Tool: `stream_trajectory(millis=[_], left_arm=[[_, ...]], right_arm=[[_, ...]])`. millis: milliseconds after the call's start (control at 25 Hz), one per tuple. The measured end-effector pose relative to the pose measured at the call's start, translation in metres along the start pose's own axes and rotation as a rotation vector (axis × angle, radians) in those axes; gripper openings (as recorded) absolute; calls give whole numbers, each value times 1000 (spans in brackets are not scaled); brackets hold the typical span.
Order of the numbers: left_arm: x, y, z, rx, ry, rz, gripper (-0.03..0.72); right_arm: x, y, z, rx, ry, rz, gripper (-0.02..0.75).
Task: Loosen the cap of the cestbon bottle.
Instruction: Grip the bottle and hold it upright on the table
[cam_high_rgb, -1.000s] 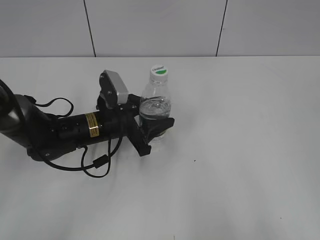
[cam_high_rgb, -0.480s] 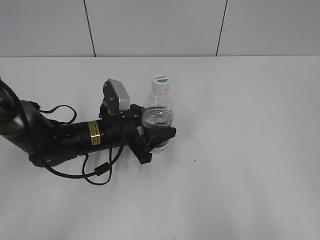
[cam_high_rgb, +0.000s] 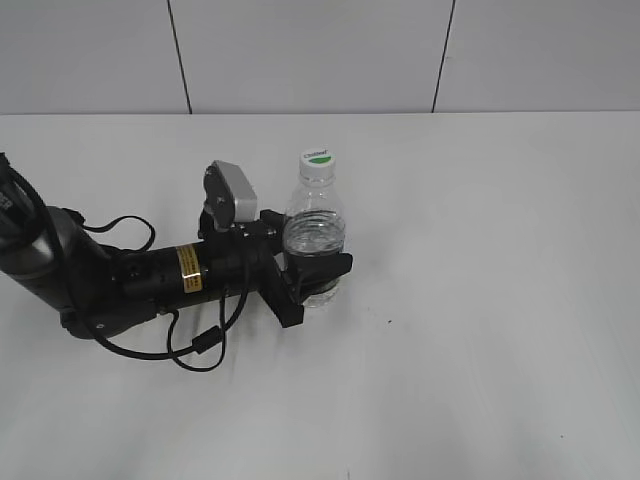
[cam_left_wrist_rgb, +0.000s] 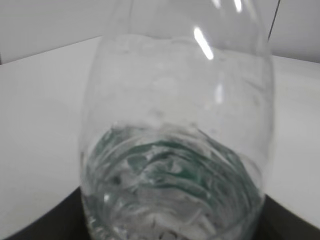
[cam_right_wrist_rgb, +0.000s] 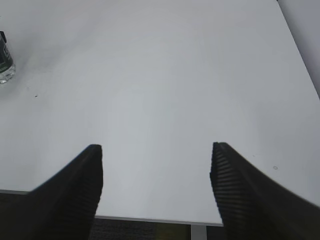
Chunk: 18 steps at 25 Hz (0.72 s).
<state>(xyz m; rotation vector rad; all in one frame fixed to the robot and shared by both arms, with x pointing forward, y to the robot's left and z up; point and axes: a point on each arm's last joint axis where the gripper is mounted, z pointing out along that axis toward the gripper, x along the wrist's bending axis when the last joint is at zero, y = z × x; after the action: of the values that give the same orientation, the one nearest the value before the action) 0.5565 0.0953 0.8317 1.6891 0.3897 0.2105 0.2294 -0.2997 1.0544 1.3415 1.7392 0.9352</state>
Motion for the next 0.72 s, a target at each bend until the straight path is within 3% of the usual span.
stream_trajectory(millis=[720], left_arm=[[0,0,0,0,-2,1,402]], right_arm=[[0,0,0,0,0,0,516]])
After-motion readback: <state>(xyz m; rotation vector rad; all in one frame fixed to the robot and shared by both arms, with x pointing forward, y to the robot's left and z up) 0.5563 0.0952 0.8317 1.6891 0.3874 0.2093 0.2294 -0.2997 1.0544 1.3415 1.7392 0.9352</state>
